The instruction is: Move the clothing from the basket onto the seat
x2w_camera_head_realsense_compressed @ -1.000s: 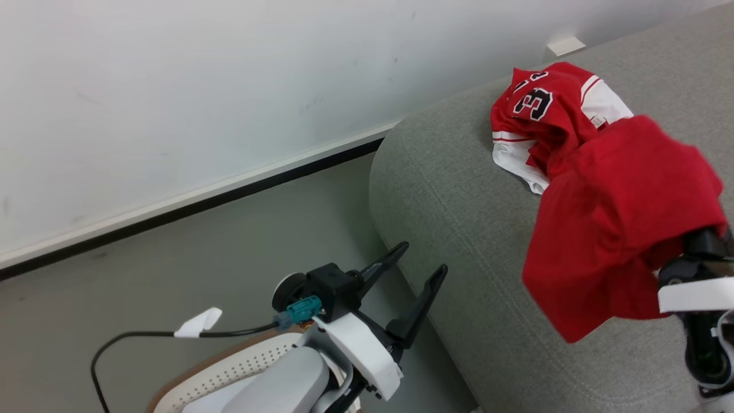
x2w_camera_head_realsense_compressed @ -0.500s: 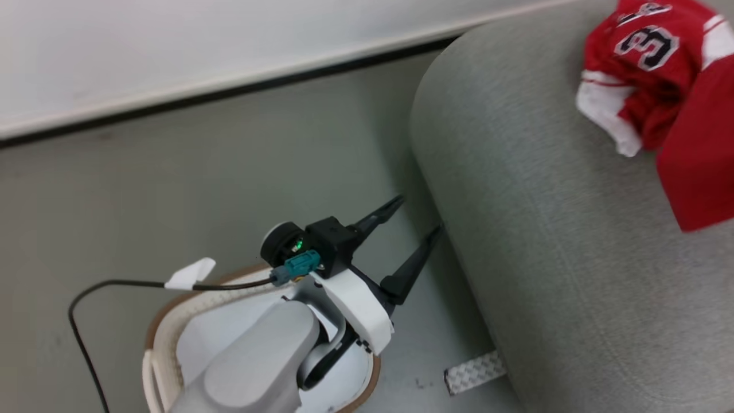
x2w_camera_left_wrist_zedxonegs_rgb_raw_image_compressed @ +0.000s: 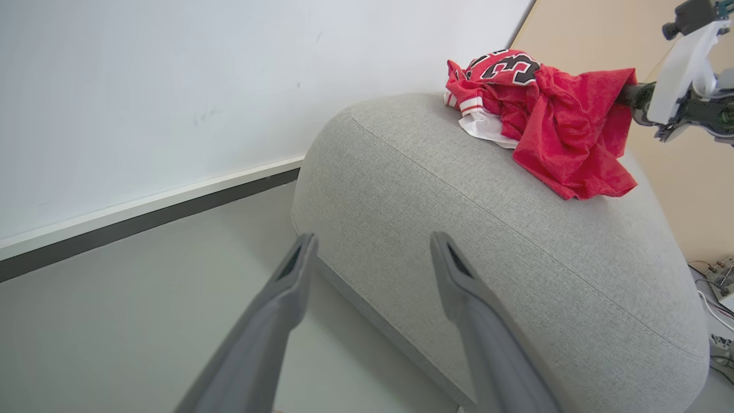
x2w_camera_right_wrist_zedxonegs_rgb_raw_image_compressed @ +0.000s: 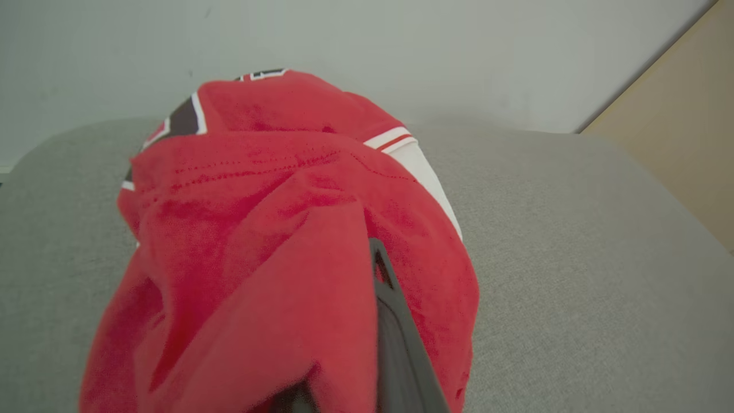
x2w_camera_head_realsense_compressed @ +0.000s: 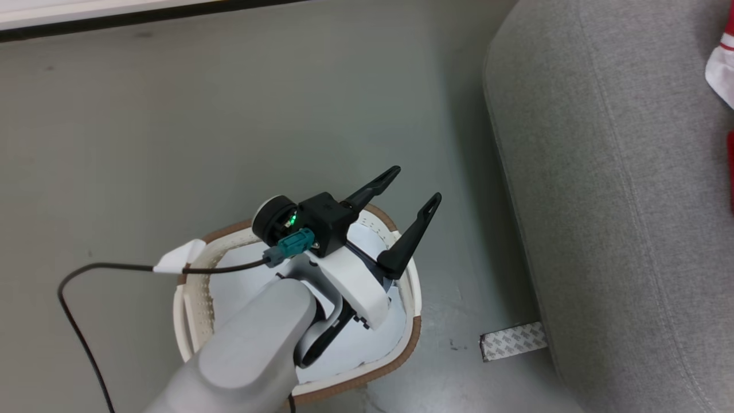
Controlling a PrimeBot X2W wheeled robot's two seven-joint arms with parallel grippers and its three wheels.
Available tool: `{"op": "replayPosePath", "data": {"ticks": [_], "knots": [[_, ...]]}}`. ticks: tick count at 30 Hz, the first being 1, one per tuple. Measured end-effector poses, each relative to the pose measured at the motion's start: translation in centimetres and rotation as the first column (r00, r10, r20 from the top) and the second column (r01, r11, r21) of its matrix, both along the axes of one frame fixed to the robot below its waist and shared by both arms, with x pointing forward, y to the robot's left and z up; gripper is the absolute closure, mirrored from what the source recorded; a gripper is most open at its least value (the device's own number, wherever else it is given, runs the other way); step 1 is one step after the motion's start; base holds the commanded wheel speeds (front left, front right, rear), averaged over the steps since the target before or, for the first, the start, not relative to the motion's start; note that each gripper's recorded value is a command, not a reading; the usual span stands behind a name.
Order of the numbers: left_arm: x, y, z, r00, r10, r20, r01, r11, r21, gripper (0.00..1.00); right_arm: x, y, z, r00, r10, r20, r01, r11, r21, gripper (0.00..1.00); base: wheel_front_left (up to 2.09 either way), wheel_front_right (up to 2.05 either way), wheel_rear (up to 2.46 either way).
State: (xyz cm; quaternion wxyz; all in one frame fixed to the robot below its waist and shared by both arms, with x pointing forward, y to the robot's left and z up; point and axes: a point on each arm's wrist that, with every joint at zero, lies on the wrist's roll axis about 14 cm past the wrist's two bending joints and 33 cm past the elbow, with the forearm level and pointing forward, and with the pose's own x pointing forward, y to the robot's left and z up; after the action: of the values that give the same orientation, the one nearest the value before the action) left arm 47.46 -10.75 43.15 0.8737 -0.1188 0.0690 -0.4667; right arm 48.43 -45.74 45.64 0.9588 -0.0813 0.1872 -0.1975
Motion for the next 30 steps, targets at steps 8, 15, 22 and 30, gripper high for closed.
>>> {"op": "replayPosePath", "data": {"ticks": [8,15,22,30], "knots": [[0.3,0.9,0.1,0.999,0.041,0.003,-0.041,0.999,0.012,0.0,-1.4,1.1,-3.8,0.976,-0.022,-0.217,0.045,0.994,0.103,0.41,0.0,0.0,0.0],[-0.4,1.1,1.7,0.998,0.054,0.021,-0.054,0.999,0.008,0.0,-2.5,1.7,-1.8,0.98,0.012,-0.198,0.008,0.995,0.101,0.0,0.0,0.0,0.0],[-2.0,2.2,4.1,0.995,0.095,0.043,-0.096,0.995,0.01,0.0,-6.2,2.2,0.5,0.971,0.061,-0.231,-0.041,0.995,0.089,0.0,0.0,0.0,0.0],[-2.9,5.0,9.1,0.972,0.189,0.136,-0.188,0.982,-0.016,0.0,-8.1,3.7,7.7,0.986,0.165,-0.032,-0.161,0.983,0.084,0.0,0.0,0.0,0.0]]}}
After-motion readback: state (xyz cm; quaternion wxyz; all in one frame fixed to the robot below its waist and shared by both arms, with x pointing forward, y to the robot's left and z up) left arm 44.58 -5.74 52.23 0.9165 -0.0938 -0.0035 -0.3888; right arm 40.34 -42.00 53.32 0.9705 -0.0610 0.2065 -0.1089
